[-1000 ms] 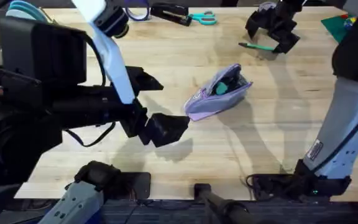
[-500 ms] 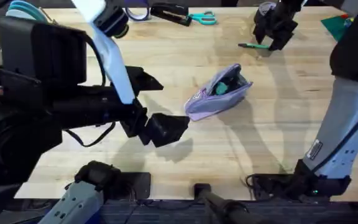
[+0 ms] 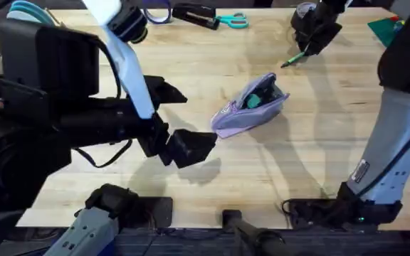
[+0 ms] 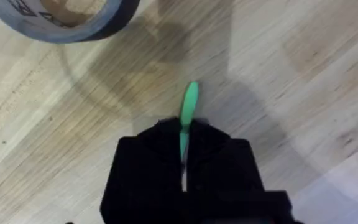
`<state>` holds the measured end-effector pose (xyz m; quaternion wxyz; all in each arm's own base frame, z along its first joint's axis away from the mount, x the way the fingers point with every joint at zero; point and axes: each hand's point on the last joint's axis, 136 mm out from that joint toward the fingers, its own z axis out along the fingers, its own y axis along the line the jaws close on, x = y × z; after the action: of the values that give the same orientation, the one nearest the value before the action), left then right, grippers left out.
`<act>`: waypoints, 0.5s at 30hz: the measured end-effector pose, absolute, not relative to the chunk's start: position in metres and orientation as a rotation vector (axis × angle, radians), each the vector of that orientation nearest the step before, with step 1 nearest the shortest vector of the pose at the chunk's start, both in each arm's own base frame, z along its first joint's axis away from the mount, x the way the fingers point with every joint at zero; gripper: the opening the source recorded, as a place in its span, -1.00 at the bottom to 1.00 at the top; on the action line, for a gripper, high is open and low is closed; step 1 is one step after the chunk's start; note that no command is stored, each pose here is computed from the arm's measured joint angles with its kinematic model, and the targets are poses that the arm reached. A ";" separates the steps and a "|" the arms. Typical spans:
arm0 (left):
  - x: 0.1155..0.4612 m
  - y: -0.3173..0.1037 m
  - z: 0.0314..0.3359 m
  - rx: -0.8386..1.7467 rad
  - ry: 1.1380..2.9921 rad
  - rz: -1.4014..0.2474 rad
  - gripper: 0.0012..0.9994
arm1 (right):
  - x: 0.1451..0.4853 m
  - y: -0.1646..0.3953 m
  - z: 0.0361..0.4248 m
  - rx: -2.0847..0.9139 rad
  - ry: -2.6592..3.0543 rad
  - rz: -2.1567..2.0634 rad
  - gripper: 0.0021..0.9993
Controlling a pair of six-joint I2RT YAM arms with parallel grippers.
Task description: Unzip the bag, pick up the pens from the table one at a time and place them inside, then zip the bag closed.
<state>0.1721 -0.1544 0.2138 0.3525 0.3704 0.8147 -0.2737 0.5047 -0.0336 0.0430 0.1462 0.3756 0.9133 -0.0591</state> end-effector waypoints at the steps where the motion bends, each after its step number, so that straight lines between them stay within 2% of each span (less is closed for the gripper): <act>1: 0.172 -0.154 0.214 0.958 2.108 -0.708 0.99 | 0.505 -0.034 0.043 1.081 2.629 -0.170 -0.94; 15: 0.172 -0.154 0.214 0.958 2.108 -0.708 0.99 | 0.498 -0.028 0.048 1.006 2.702 -0.162 -0.94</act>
<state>0.1720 -0.1544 0.2137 0.3524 0.3703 0.8147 -0.2737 0.4978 -0.0281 0.0478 0.1265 0.3455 0.9282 -0.0555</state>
